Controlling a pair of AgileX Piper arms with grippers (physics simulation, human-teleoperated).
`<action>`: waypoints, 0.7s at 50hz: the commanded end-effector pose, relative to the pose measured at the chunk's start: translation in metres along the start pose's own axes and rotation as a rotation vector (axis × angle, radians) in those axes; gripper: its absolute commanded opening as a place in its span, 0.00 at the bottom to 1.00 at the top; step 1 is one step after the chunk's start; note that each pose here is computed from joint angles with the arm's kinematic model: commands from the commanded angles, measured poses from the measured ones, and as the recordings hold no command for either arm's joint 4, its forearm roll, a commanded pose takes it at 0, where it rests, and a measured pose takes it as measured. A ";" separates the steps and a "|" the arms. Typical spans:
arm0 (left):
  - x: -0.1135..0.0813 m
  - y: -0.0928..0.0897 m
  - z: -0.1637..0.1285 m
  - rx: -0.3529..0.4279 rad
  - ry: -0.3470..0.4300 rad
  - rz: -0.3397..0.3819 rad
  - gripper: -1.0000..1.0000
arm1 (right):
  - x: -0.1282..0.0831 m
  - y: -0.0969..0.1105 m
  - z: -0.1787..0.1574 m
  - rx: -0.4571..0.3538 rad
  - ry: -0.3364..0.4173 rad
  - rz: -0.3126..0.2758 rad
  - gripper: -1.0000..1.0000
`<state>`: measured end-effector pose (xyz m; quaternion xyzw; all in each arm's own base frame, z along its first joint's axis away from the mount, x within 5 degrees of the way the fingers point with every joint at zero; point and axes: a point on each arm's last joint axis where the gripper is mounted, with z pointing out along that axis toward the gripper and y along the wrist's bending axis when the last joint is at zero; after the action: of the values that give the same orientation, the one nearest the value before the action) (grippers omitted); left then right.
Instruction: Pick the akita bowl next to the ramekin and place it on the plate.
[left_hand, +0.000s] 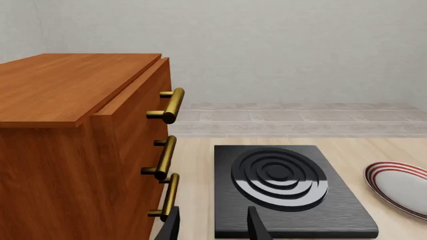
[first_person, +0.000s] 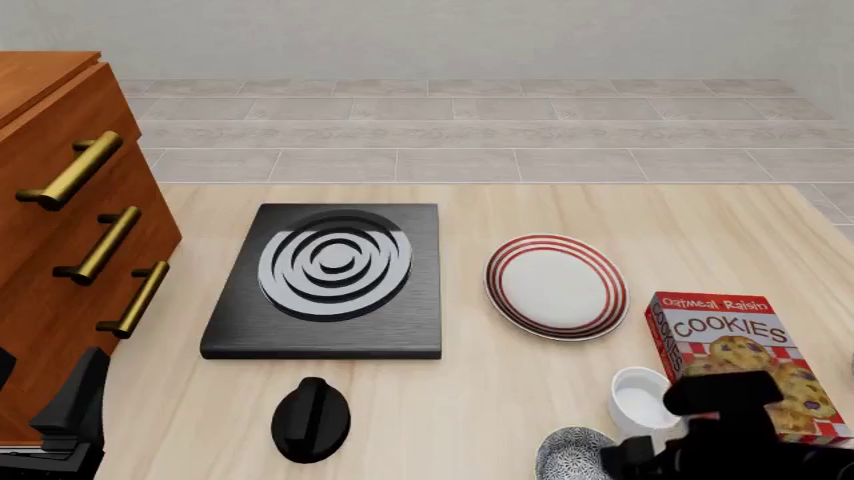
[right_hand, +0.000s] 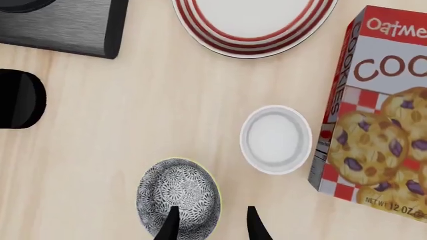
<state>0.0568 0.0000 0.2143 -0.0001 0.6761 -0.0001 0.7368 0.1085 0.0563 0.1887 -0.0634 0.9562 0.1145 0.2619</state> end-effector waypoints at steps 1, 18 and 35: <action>0.000 0.000 0.000 0.000 0.000 0.000 1.00 | 0.007 -0.001 0.007 -0.003 0.014 0.008 1.00; 0.000 0.000 0.000 0.000 0.000 0.000 1.00 | 0.012 -0.002 0.015 -0.002 0.027 0.007 1.00; 0.000 0.000 0.000 0.000 0.000 0.000 1.00 | 0.016 -0.001 0.024 -0.007 0.039 0.007 1.00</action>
<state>0.0568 0.0000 0.2143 -0.0001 0.6761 0.0000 0.7368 0.1064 0.0592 0.1656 -0.0621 0.9599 0.1172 0.2468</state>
